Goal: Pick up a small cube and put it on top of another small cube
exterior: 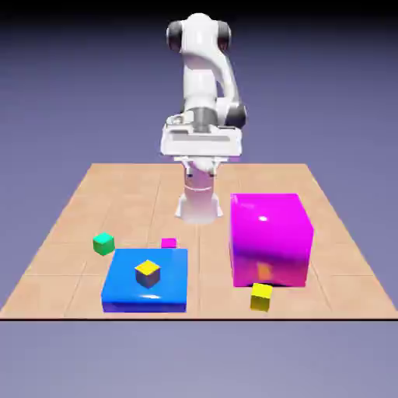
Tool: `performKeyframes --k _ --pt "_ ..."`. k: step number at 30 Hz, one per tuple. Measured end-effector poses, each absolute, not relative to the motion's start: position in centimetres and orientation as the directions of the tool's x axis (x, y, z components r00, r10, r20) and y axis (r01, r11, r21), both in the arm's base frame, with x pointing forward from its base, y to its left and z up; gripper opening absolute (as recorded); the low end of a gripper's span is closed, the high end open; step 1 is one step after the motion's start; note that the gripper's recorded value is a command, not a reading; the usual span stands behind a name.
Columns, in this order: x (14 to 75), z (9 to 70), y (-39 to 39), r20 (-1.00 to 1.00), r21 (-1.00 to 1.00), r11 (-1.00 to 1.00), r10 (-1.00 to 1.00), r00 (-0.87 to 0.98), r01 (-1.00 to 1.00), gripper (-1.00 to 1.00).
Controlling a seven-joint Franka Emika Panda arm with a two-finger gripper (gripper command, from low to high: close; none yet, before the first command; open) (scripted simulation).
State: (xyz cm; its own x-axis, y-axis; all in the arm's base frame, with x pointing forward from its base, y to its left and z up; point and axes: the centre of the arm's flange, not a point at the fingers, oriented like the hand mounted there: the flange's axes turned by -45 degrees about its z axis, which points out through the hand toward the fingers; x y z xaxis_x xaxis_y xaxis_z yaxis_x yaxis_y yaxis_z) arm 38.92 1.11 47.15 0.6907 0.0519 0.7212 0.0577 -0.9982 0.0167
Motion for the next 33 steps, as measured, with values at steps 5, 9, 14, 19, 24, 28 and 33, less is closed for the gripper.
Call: performKeyframes --k 5,9,14,19,24,28,33 --pt "38.3 52.5 3.1 0.743 -0.049 -0.993 0.038 0.669 0.111 0.0" --pt "37.5 56.4 3.8 0.751 -0.108 -0.984 0.015 0.66 0.144 0.0" --pt "36.4 60.5 3.5 0.747 -0.19 -0.967 -0.029 0.665 0.17 0.0" --pt "36.1 63.3 2.0 0.72 -0.28 -0.943 -0.085 0.689 0.177 0.0" --pt "36.8 64.5 -0.3 0.664 -0.375 -0.913 -0.145 0.733 0.159 0.0" --pt "38.4 64.1 -2.2 0.595 -0.447 -0.886 -0.19 0.781 0.125 0.0" --pt "41.7 61.7 -4.0 0.475 -0.52 -0.852 -0.234 0.848 0.056 0.0"
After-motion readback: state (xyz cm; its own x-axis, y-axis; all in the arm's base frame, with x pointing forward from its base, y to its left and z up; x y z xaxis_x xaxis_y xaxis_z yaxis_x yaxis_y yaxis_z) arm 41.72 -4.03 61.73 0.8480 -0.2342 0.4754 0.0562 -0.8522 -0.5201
